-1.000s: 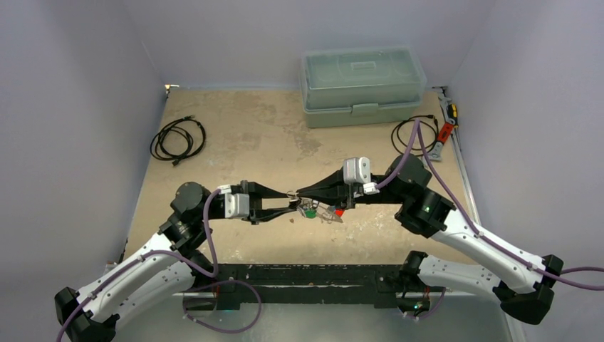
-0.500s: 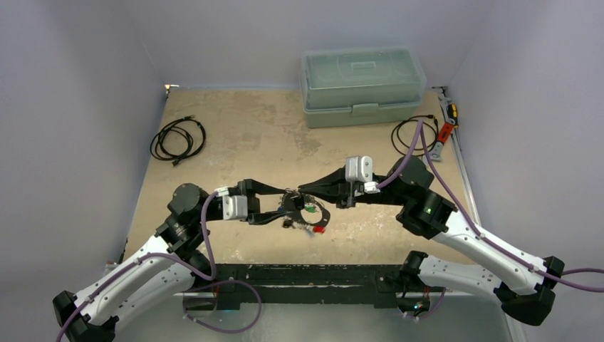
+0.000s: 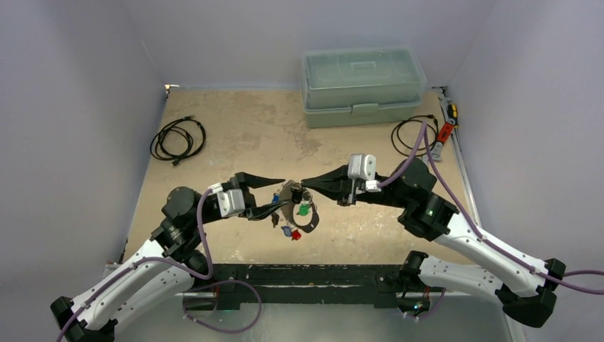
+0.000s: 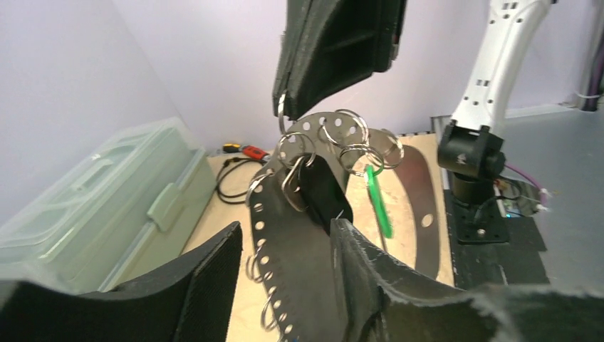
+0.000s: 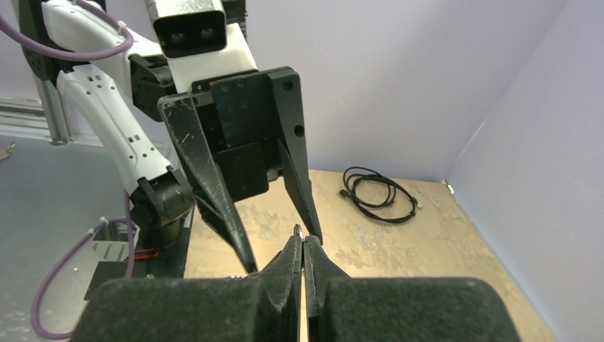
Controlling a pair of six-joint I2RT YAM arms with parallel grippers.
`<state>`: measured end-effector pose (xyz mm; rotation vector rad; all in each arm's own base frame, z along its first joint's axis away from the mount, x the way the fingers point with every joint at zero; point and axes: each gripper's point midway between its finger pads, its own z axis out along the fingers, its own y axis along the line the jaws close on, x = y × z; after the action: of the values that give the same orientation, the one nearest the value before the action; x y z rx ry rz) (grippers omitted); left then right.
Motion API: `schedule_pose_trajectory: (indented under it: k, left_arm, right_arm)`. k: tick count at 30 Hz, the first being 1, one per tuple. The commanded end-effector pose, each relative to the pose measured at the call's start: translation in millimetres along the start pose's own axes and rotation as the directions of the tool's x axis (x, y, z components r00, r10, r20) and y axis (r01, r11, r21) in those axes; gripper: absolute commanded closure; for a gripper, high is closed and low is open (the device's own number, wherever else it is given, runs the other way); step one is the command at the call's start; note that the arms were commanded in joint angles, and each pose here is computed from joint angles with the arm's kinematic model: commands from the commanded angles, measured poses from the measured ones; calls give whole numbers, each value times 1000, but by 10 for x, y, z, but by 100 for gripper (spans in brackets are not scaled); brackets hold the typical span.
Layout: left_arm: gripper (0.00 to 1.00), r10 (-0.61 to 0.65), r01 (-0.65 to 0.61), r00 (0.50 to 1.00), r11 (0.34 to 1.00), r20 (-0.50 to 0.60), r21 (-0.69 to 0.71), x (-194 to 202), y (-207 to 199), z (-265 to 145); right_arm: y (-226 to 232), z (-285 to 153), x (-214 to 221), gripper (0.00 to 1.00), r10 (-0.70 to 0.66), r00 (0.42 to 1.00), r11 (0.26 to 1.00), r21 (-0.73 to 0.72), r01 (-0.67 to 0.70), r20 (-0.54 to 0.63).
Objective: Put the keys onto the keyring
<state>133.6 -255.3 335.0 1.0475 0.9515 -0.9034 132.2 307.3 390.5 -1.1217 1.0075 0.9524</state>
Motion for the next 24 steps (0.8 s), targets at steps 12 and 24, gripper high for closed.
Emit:
schedule_pose_trajectory:
  k: [12, 24]
  left_arm:
    - [58, -16, 15, 998, 1000, 63, 12, -225, 34, 92]
    - [60, -106, 104, 992, 994, 62, 41, -153, 23, 204]
  right_arm:
    - [-135, -41, -312, 100, -64, 993, 996, 75, 57, 96]
    - [-60, 30, -259, 100, -31, 994, 999, 25, 28, 108]
